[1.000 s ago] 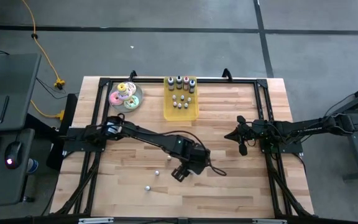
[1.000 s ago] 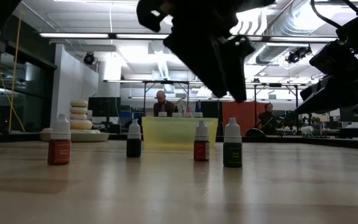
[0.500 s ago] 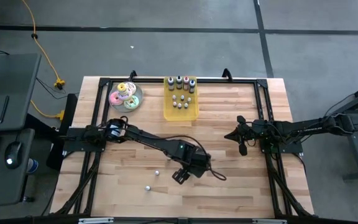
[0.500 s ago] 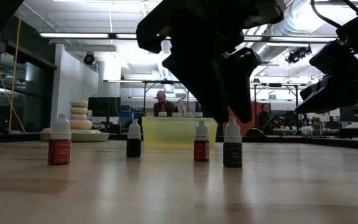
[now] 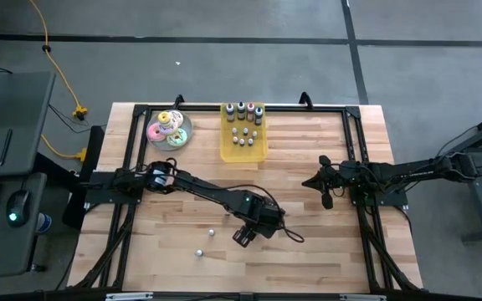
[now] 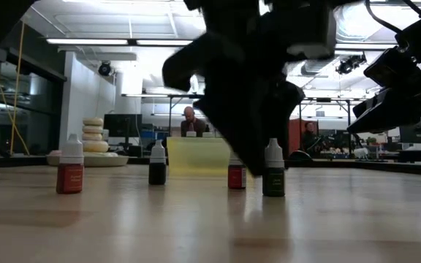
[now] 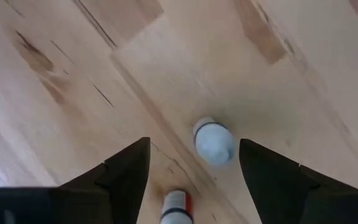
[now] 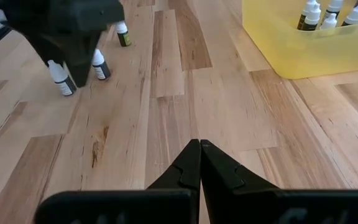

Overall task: Pick & Place food coloring
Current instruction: Put the small black food coloring bottle into the yellow bin

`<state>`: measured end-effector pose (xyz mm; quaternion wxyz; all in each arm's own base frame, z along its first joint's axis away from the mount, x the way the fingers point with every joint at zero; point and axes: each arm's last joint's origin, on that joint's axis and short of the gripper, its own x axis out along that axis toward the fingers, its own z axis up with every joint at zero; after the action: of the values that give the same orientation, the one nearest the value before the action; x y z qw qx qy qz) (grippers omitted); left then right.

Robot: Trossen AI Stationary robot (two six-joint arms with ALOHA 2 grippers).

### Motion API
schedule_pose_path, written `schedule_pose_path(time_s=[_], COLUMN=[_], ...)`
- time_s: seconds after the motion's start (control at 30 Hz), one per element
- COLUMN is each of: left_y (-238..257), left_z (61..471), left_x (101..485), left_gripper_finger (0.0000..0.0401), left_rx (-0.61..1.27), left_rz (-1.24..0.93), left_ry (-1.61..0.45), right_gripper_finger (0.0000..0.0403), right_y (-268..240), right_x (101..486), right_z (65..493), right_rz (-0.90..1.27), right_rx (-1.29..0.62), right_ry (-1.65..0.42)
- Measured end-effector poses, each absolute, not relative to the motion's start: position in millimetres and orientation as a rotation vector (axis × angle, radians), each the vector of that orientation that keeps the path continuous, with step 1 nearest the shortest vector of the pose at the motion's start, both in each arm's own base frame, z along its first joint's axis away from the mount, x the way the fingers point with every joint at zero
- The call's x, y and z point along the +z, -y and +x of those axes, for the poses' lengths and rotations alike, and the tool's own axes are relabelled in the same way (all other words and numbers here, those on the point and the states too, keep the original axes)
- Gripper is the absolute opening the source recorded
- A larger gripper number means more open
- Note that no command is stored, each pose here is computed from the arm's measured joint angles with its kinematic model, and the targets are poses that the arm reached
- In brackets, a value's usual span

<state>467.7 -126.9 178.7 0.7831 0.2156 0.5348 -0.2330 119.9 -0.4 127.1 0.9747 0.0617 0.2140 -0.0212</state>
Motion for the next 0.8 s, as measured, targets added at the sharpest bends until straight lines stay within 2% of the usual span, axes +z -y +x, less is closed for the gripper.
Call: schedule_pose_path(time_s=[0.33, 0.8], left_y=[127.2, 128.9], left_z=[468.6, 468.1], left_x=[180.6, 180.7], left_gripper_finger=[0.0231, 0.0146], left_rx=[-0.485, -0.487], left_rz=[0.441, 0.337], left_ry=[-1.145, -1.157], right_gripper_finger=[0.0, 0.0], right_y=[0.4, 0.3], right_x=[127.1, 127.0], right_z=[119.9, 119.9], right_rz=[0.124, 0.124], right_rx=[-0.043, -0.042], right_ry=[-0.431, -0.431])
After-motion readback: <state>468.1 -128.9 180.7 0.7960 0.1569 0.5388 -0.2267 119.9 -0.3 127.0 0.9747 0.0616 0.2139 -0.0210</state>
